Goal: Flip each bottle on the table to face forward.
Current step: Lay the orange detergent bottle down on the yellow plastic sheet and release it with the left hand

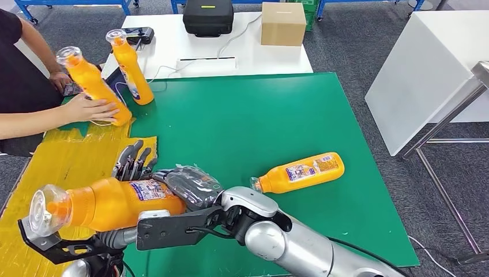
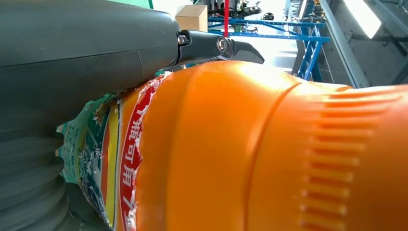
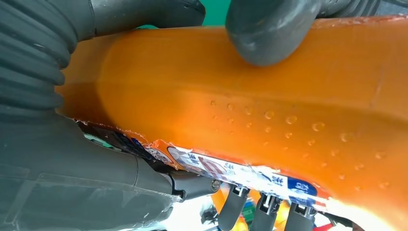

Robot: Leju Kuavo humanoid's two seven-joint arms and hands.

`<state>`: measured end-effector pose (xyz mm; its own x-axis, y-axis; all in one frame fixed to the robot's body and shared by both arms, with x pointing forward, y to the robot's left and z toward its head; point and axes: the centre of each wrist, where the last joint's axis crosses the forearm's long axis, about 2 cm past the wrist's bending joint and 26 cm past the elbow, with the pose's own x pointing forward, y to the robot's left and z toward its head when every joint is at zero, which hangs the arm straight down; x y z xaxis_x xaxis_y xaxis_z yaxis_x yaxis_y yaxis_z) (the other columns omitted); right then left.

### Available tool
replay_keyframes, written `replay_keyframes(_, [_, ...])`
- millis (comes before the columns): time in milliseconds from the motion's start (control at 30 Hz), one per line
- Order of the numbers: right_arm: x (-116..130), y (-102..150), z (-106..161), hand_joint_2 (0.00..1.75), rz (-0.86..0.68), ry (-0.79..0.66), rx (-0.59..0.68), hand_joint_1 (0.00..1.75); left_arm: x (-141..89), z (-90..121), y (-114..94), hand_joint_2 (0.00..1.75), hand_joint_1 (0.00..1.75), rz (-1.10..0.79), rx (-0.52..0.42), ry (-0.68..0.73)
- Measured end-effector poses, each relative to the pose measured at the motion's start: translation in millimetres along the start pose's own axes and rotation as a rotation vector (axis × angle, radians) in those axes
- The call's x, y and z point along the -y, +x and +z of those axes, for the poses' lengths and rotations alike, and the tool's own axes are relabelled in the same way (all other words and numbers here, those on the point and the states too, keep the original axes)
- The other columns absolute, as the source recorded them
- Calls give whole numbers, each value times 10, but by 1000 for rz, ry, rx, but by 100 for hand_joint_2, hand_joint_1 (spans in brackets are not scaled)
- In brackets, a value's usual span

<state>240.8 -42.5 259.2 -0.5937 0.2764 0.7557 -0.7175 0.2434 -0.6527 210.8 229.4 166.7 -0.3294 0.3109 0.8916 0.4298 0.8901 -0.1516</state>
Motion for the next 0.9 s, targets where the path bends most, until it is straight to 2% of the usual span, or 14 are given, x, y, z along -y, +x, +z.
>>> replay_keyframes(33, [1,0,-3,175,1,1,0,175,-2,1,-2,175,174,1,0,0])
replay_keyframes(900, [-13,-38,-1,175,-7,1,-4,175,-31,-14,-32,175,175,54,30,-3])
